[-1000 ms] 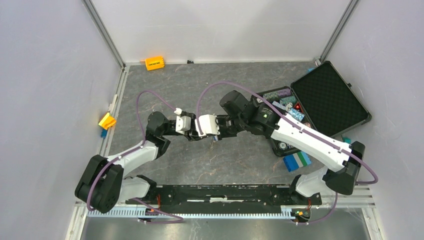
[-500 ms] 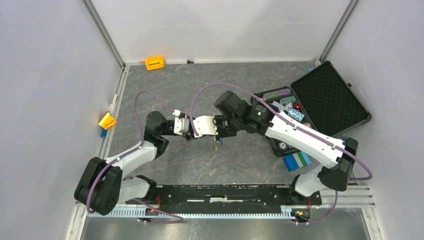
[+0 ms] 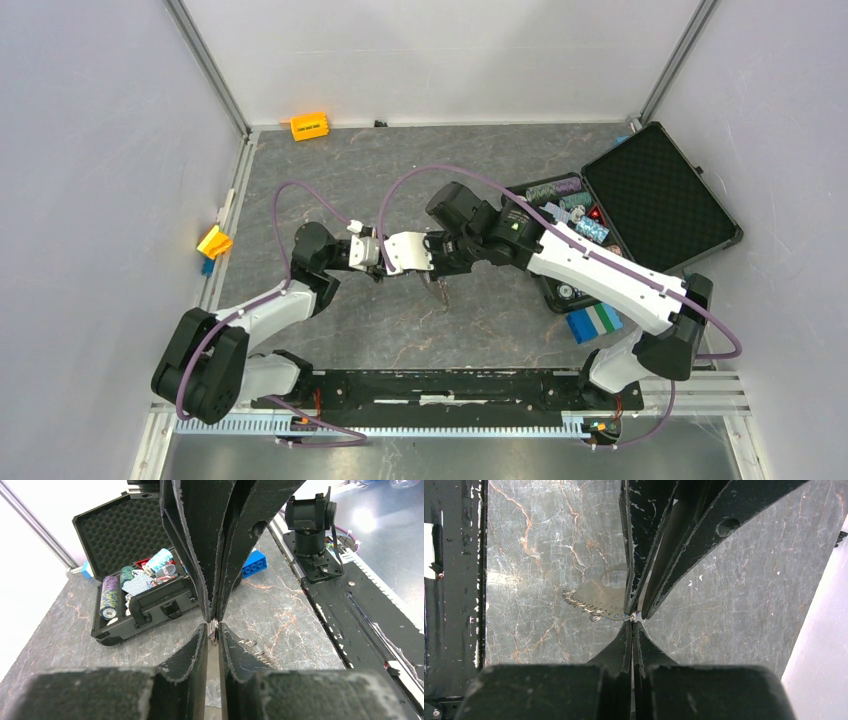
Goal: Put the keys on the keyring
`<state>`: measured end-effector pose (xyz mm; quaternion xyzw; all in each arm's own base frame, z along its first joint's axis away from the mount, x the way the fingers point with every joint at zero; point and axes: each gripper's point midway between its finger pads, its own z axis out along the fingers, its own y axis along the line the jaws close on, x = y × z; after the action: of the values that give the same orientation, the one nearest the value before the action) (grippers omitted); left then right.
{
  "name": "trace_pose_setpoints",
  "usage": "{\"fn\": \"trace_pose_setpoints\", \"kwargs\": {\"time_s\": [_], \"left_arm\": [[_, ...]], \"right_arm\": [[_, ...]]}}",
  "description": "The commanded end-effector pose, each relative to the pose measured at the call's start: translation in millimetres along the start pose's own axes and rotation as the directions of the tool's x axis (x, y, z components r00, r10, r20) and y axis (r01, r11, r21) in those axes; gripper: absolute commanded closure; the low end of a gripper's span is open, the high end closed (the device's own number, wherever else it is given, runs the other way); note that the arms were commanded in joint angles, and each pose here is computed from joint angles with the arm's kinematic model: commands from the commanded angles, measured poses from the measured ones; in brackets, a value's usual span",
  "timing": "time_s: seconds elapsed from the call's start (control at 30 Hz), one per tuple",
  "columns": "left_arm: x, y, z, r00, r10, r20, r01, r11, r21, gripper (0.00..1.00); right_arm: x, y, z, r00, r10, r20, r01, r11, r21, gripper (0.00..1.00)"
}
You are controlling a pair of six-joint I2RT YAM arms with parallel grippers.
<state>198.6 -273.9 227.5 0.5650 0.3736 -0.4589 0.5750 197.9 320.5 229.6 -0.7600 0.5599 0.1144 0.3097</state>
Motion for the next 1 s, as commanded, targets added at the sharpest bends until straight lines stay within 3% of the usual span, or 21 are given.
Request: {"fn": "trace_pose_setpoints", "kwargs": {"time_s": [0.0,0.13,0.23,0.4,0.53,0.77,0.83,0.97], "left_arm": [[-12.8,3.5,4.2,0.999,0.043,0.028,-0.044,0.999,0.012,0.82],[-14.5,3.7,5.2,0.999,0.033,0.033,-0.033,0.999,0.013,0.86],[-12.7,3.2,6.0,0.999,0.019,0.032,-0.019,1.000,0.013,0.98],[-14.1,6.3,4.2,0.999,-0.016,0.047,0.018,0.999,-0.031,0.98],[-27.4,5.5,1.7,0.994,-0.026,0.107,0.031,0.998,-0.048,0.98],[-45.2,7.8,-0.4,0.979,-0.078,0.186,0.093,0.993,-0.075,0.98],[-47.9,10.0,-1.2,0.977,-0.078,0.197,0.099,0.991,-0.095,0.98],[-56.4,15.7,-2.4,0.970,-0.083,0.226,0.116,0.984,-0.135,0.98]], "right_arm": [[-17.7,-7.7,-2.4,0.998,-0.007,0.060,0.006,1.000,0.020,1.00],[-19.1,-7.9,-2.2,0.998,-0.008,0.066,0.007,1.000,0.021,1.00],[-18.8,-7.5,-1.2,0.998,-0.005,0.067,0.004,1.000,0.020,1.00],[-17.9,-11.5,-3.0,0.996,-0.003,0.088,-0.003,0.998,0.065,1.00],[-14.1,-11.9,-10.1,0.991,-0.001,0.132,-0.015,0.993,0.119,0.74],[5.3,-15.7,-21.2,0.965,0.057,0.257,-0.103,0.980,0.169,0.41],[10.7,-17.8,-26.0,0.943,0.086,0.321,-0.145,0.976,0.165,0.35],[13.3,-16.5,-26.8,0.878,0.147,0.455,-0.222,0.968,0.115,0.34]]}}
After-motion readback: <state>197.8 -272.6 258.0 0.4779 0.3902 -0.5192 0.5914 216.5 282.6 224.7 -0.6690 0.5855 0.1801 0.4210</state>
